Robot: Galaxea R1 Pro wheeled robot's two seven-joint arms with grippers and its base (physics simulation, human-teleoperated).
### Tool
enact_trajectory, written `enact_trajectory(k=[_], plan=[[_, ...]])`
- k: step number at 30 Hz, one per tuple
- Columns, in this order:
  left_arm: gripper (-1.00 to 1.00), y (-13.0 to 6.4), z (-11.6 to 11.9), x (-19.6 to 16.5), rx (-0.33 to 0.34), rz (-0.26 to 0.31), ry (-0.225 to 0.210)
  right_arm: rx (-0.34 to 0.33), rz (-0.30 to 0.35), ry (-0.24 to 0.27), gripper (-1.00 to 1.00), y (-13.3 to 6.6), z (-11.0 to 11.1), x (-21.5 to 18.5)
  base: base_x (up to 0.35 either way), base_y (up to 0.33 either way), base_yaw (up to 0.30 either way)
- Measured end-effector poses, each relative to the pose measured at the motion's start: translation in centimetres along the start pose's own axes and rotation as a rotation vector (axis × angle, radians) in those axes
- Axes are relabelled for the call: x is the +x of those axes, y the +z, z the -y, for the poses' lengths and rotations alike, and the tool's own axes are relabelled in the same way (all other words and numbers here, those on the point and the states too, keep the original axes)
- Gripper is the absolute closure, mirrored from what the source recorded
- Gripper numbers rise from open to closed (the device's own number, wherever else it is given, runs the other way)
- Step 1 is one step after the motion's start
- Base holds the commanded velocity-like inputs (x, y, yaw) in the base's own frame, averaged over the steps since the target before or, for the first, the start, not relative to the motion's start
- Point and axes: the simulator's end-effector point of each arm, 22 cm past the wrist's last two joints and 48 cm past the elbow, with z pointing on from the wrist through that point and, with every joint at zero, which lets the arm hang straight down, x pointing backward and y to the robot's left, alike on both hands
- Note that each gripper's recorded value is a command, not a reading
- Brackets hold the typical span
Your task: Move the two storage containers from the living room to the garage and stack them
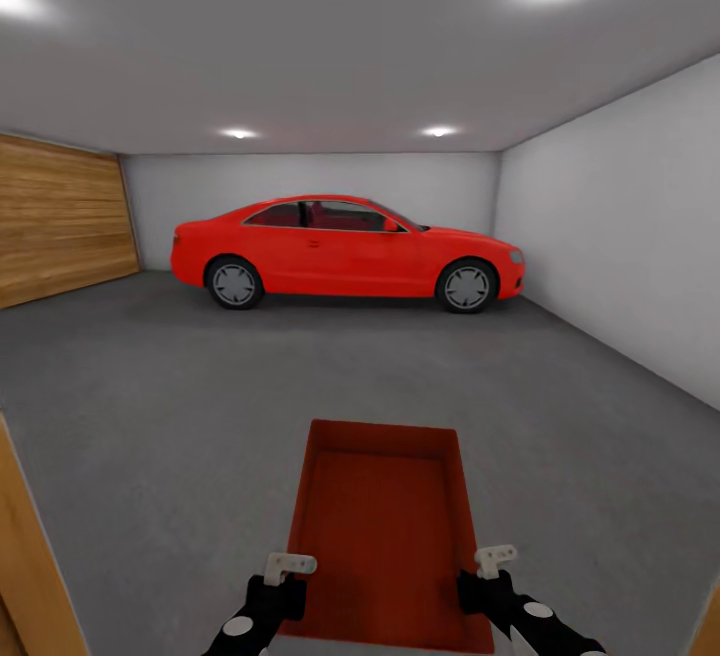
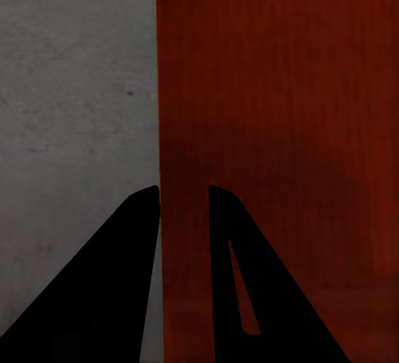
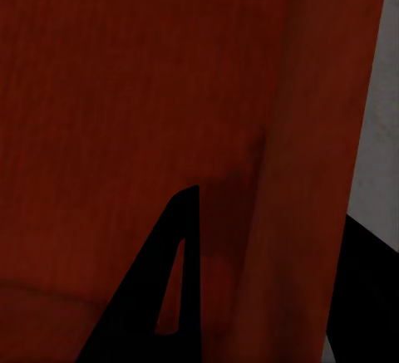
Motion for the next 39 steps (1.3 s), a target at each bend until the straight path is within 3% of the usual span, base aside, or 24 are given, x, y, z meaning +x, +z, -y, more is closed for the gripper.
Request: enact_trajectory(k=[39], plan=[[1.0,0.0,0.01,0.01,0.0,0.0,0.0,0.0,0.0,-0.001,1.0,0.0,0.0,0.0,0.339,0.0,0.0]])
